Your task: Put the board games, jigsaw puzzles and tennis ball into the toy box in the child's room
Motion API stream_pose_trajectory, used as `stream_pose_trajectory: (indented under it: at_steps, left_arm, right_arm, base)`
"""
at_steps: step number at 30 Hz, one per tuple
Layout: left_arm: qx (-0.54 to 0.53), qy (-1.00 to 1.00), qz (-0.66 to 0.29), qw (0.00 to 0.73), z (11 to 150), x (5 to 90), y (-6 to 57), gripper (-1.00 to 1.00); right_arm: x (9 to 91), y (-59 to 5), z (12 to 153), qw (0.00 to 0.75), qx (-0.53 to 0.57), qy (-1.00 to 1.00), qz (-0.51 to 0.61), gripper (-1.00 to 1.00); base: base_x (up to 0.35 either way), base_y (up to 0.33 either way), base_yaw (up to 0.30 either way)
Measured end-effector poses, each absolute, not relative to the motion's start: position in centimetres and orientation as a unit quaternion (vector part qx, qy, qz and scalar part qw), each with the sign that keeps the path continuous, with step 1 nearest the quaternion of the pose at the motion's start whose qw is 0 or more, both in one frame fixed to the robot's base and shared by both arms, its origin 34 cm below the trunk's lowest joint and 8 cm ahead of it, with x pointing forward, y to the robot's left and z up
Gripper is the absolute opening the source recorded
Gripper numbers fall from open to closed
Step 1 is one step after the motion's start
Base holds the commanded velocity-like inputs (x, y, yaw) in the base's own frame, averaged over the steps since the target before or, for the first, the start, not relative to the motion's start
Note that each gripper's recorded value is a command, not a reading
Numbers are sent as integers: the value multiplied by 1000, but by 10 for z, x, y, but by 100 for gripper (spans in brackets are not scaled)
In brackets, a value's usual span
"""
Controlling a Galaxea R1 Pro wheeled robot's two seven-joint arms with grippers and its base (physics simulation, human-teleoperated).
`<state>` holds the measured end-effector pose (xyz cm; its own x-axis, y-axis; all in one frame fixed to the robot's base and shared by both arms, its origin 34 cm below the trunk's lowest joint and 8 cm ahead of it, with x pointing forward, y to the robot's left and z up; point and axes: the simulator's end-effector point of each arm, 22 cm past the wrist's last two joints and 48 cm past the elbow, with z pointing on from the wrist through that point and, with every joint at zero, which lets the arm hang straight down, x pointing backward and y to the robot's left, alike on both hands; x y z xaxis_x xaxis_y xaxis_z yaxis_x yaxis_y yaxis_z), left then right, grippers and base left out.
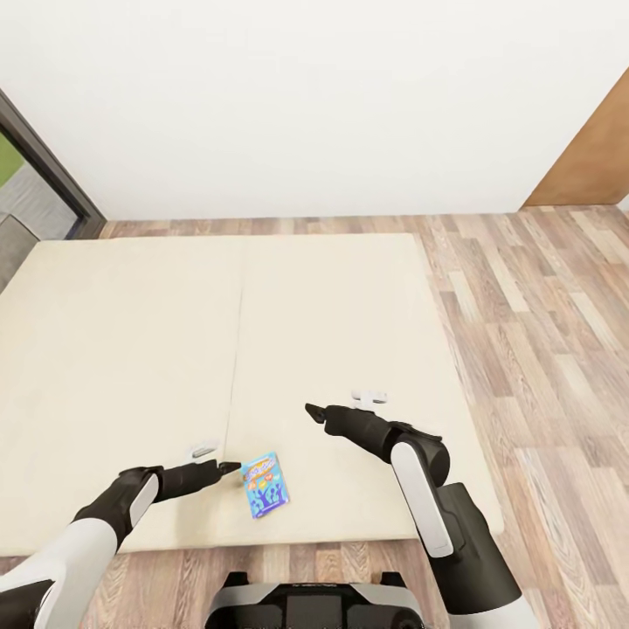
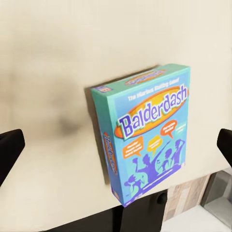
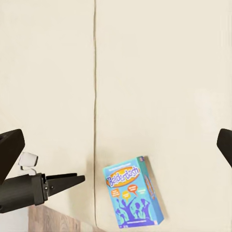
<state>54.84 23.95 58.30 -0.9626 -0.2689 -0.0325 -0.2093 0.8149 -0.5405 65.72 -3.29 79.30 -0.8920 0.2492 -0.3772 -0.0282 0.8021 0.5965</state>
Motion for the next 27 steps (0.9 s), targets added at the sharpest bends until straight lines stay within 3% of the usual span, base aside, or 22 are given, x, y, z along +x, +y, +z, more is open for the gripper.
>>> stream_pose_trajectory:
  at_steps: [27]
  left_arm:
    - [-124,953,-272,51,568,543,244,100]
  right_arm:
    - [648,-32,770,204,66,927,308,100]
  base:
    - [0,0,0]
